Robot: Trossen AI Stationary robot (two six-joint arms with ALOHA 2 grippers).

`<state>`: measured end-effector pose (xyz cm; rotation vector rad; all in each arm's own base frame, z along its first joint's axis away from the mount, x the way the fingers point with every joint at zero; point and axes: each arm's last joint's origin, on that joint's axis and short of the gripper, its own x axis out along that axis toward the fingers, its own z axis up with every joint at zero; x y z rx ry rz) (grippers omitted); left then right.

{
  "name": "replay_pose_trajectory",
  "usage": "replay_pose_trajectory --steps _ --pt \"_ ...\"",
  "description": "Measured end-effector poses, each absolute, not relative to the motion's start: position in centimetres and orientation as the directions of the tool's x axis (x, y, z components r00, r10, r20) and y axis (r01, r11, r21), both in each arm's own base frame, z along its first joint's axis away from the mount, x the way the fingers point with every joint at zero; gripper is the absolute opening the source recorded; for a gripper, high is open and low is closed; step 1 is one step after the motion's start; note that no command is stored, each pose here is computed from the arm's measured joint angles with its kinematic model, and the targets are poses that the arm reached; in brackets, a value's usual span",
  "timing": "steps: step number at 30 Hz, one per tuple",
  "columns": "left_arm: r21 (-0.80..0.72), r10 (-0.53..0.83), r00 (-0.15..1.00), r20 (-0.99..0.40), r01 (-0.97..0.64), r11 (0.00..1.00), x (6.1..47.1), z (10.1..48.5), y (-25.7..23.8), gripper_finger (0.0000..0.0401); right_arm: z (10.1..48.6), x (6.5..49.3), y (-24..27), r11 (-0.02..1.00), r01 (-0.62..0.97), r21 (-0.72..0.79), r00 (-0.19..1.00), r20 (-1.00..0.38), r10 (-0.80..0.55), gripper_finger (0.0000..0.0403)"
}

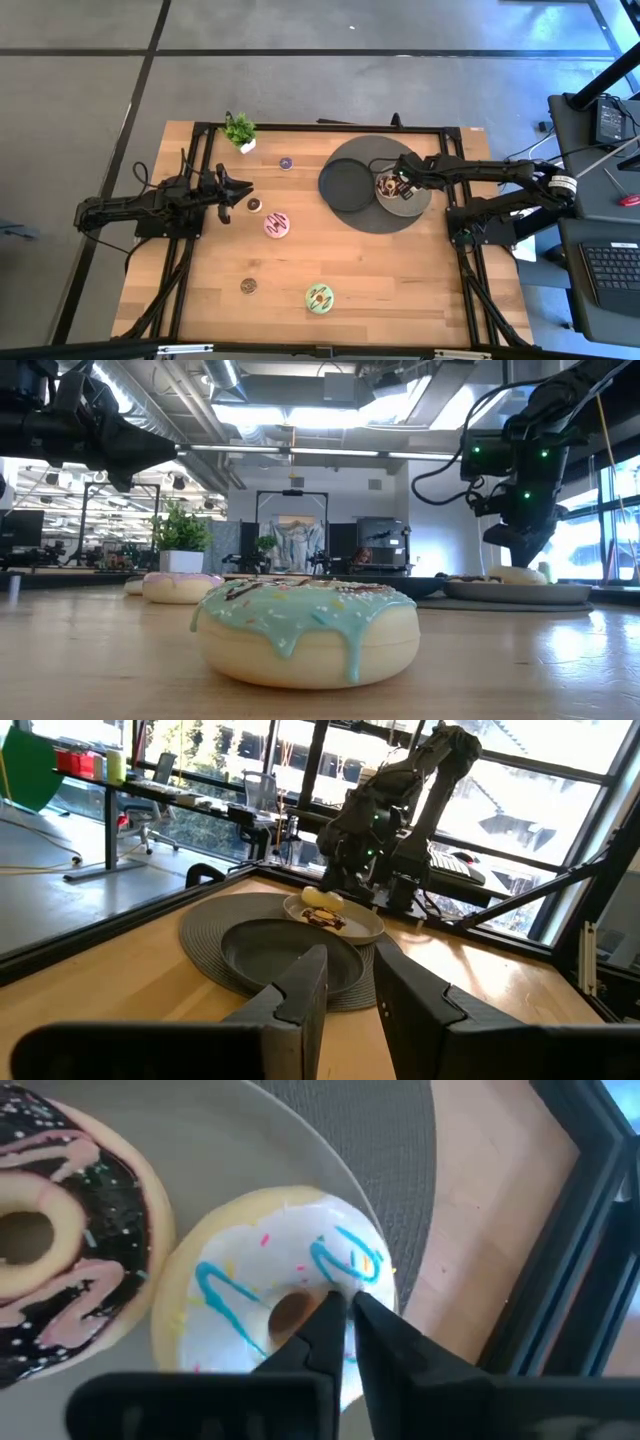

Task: Pick & Place donuts
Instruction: Put the large white donut on the gray plate, then put the small blue donut on the black plate

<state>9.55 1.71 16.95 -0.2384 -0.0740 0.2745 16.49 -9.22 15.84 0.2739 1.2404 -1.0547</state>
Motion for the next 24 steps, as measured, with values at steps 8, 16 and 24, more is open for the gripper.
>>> replay_pose_trajectory --steps 8,16,24 --pt "-0.243 0.276 0.96 0.04 -0.259 0.935 9.6 16.9 1.7 0.0083 15.8 16.4 -9.1 0.543 0.77 -0.335 -0.046 -0.878 -0.476 0.0074" --pt "-0.244 0.272 0.962 0.039 -0.254 0.936 9.6 16.9 1.7 0.0084 16.9 16.5 -8.9 0.565 0.779 -0.272 -0.012 -0.907 -0.42 0.0126" --pt "-0.336 0.289 0.952 0.105 -0.239 0.911 9.5 17.6 1.7 0.0083 24.6 17.3 -8.2 0.6 0.79 -0.128 0.235 -0.84 -0.489 0.0143"
